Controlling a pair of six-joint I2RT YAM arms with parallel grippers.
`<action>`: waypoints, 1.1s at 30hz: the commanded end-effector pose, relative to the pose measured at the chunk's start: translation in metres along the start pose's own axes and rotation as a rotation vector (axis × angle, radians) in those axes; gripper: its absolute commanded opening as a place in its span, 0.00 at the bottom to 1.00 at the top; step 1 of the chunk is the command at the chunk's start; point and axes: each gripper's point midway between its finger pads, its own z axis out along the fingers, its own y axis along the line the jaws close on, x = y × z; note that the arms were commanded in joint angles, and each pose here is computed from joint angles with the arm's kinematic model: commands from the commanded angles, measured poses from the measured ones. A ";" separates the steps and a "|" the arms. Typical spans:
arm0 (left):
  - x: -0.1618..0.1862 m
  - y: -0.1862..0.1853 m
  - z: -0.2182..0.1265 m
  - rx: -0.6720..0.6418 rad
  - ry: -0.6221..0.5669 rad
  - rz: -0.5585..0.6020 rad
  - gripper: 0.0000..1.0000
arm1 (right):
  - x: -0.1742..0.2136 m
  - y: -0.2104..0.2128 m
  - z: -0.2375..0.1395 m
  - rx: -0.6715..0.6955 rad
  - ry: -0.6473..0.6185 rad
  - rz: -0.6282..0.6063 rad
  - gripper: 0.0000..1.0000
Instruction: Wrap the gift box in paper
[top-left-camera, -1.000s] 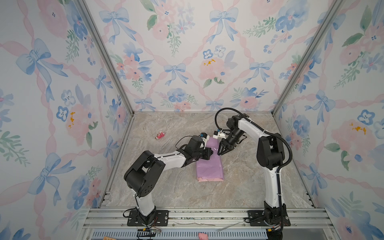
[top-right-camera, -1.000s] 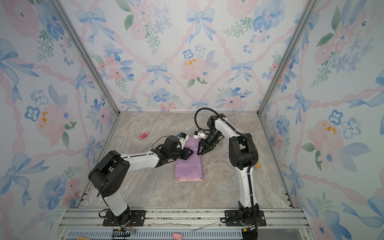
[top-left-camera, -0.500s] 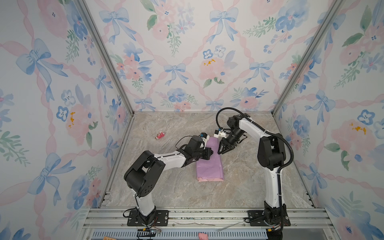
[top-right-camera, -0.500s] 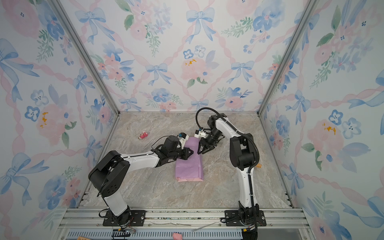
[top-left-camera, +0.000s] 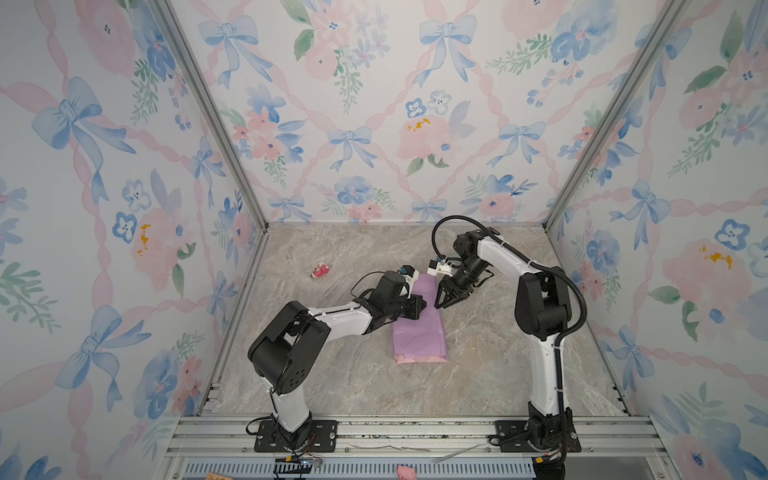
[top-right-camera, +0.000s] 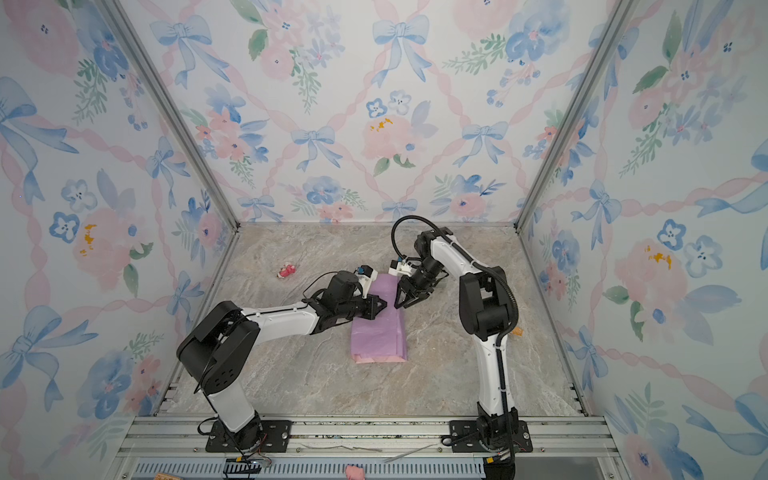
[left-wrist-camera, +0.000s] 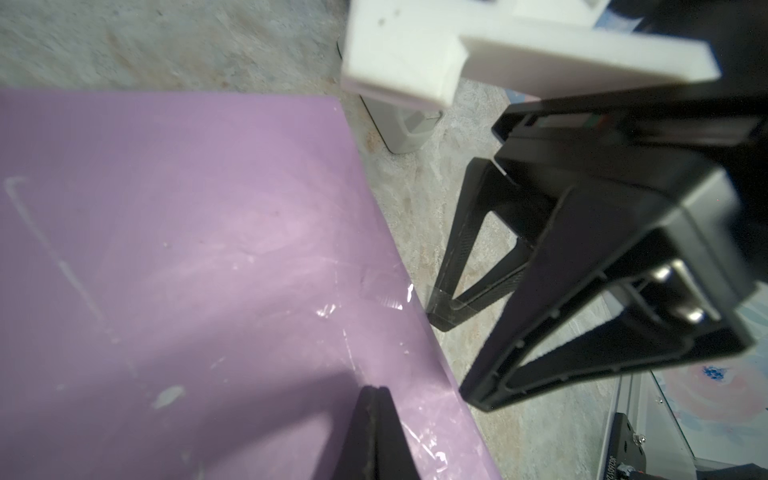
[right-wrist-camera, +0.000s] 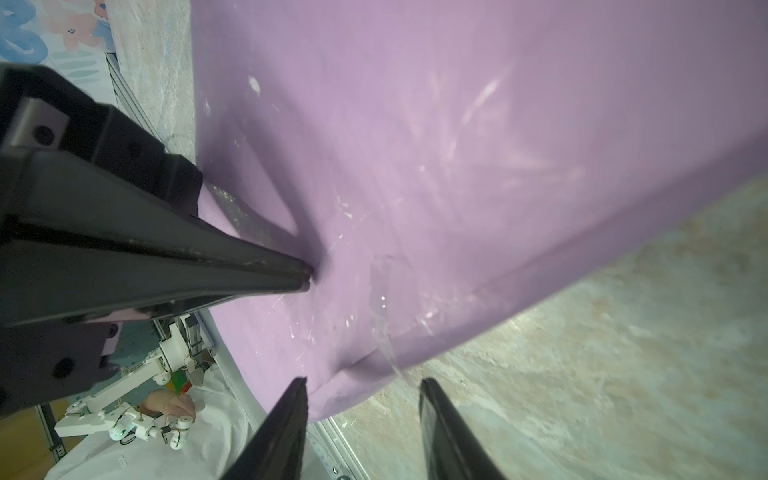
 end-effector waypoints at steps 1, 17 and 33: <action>0.003 -0.005 0.002 0.016 0.015 0.016 0.05 | -0.001 0.001 0.005 -0.007 0.005 0.011 0.47; -0.002 -0.010 0.002 0.028 0.004 0.019 0.05 | -0.002 0.001 0.010 -0.001 0.007 0.022 0.45; -0.008 -0.015 0.002 0.043 -0.012 0.026 0.06 | -0.003 0.002 0.011 0.000 -0.002 0.031 0.39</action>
